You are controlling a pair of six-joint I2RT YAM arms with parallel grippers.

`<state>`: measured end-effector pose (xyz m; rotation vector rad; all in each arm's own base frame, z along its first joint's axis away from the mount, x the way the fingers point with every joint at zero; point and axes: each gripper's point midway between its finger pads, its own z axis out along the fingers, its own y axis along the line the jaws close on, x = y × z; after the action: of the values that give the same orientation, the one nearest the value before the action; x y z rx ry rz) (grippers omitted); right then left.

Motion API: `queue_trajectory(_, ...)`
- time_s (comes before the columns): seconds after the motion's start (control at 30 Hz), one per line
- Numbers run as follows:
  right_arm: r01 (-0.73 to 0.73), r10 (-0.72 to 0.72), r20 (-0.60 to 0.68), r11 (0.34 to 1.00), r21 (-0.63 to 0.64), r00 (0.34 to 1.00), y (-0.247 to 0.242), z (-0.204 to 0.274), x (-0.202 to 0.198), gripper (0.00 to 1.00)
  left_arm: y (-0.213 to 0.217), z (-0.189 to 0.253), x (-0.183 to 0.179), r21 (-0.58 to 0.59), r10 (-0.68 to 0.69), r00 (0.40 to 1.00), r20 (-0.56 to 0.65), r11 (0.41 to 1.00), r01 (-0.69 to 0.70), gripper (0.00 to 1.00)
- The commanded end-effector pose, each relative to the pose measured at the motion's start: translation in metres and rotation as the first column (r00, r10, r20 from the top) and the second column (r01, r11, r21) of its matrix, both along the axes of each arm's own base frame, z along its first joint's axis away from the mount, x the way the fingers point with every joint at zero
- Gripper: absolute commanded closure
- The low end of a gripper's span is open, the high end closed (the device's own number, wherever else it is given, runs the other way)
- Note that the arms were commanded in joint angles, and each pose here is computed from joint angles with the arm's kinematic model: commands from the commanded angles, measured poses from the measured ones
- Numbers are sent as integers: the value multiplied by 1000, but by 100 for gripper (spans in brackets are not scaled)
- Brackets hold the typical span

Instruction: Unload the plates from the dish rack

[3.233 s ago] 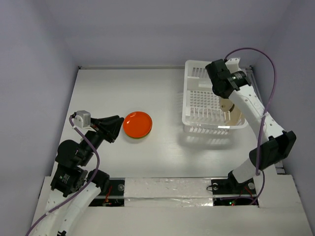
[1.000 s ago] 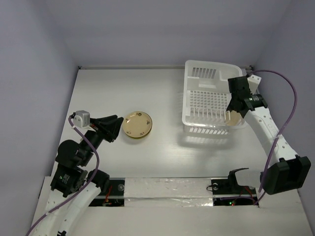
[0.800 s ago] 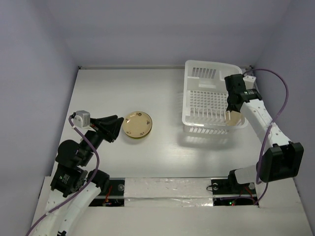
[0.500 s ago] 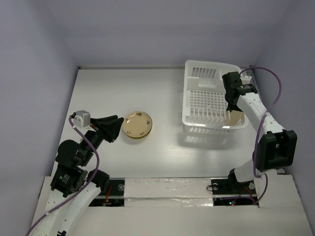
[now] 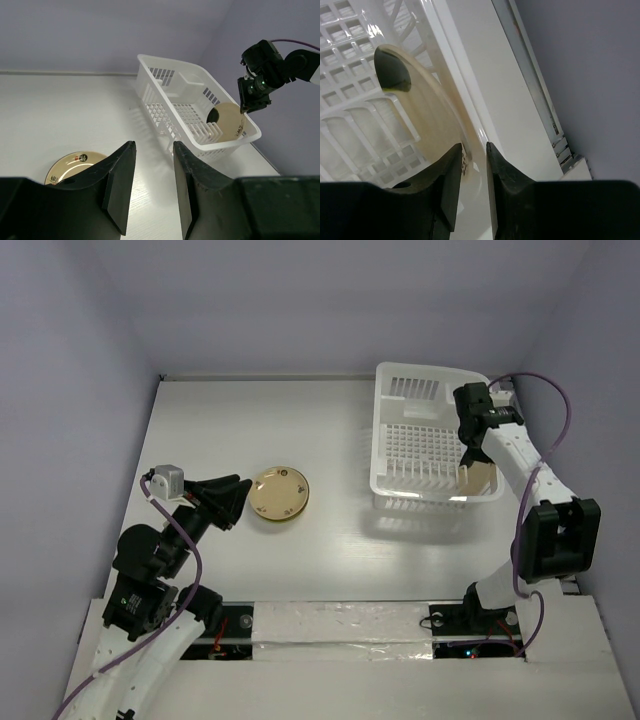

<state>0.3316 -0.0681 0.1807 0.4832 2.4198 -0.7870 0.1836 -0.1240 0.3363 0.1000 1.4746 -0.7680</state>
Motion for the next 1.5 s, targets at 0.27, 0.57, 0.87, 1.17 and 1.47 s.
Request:
queue_trajectory(0.27, -25, 25, 8, 1000, -12, 1000, -4, 5, 14, 89, 1, 30, -8, -29, -13, 996, 90, 999, 15, 67)
queue_trajectory(0.57, -13, 13, 22, 999, -31, 1000, -7, 12, 9, 100, 2, 31, -9, -32, -13, 996, 92, 999, 16, 67)
queue_trajectory(0.87, -12, 17, 133, 999, -36, 991, -8, 63, -2, 100, 1, 30, -8, -28, -16, 996, 89, 999, 18, 67)
queue_trajectory(1.17, -45, 52, 159, 998, -44, 986, 0, 77, -8, 100, -1, 28, -6, -26, -21, 996, 81, 999, 23, 67)
queue_trajectory(1.47, -55, 61, 65, 993, -104, 996, 4, 51, -2, 100, -3, 26, -5, -22, -24, 997, 75, 999, 26, 66)
